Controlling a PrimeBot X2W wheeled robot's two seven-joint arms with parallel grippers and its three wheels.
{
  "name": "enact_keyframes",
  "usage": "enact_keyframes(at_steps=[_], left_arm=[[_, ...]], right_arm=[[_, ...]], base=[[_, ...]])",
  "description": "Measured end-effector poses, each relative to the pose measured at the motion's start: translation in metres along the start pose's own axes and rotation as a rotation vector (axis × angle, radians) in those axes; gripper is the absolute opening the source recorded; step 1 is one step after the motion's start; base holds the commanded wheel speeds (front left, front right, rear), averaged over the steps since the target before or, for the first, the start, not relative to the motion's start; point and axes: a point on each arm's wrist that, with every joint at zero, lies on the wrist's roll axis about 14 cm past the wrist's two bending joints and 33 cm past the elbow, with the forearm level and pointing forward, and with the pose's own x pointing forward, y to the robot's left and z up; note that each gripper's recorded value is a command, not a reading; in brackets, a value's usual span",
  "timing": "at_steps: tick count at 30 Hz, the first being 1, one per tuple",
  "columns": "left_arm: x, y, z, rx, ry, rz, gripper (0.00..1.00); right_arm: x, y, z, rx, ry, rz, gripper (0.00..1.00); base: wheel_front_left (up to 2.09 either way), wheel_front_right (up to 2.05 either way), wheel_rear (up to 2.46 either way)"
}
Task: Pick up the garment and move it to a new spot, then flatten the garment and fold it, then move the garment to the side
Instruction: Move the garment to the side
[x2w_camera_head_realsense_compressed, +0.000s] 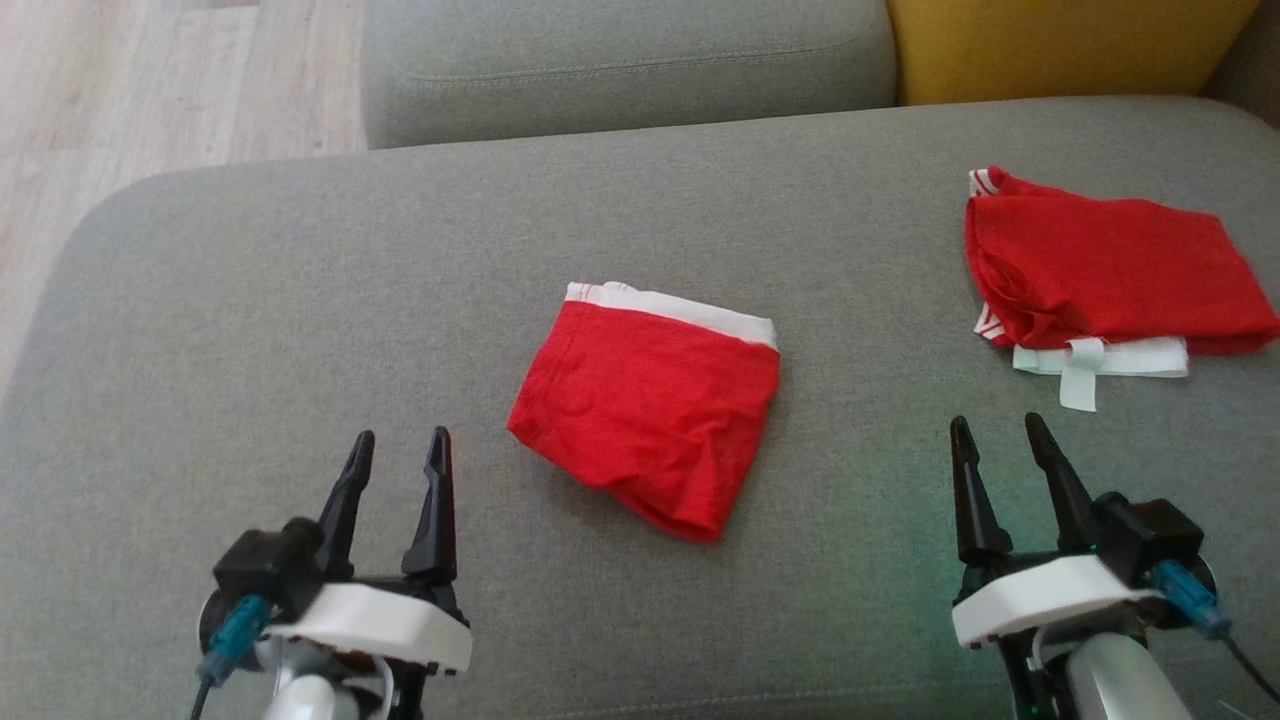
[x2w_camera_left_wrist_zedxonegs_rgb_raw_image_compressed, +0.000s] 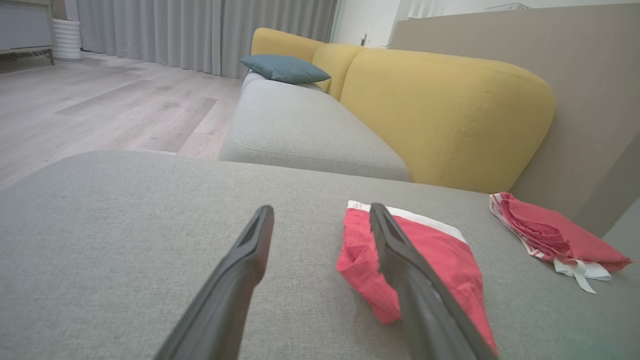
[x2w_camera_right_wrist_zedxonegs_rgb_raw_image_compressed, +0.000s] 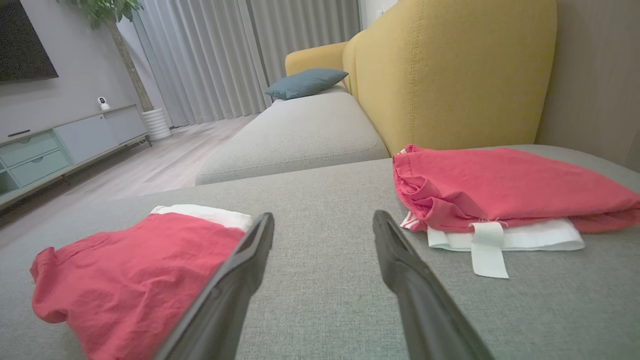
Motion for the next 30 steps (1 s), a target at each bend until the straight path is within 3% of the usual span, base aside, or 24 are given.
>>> enact_keyframes(at_steps=[8,10,20,30], left_arm=[[0.0,0.001,0.001,-0.003,-0.004,0.002,1.0],[0.0,0.004,-0.001,-0.004,0.002,0.01,1.0],[0.004,0.018,-0.013,-0.004,0.042,0.051,1.0],[-0.003,0.045,-0.021,0.006,0.071,0.143,1.0]], right_arm=[[0.004,0.003,0.002,0.012,-0.007,0.009,1.0],[0.007,0.007,-0.004,0.076,0.018,0.011,1.0],[0.025,0.073,-0.068,0.367,0.364,0.158,1.0],[0.057,0.107,-0.105,0.47,0.543,0.214,1.0]], base=[[0.0,0.0,0.0],[0.0,0.0,0.0],[0.0,0.0,0.0],[0.0,0.0,0.0]])
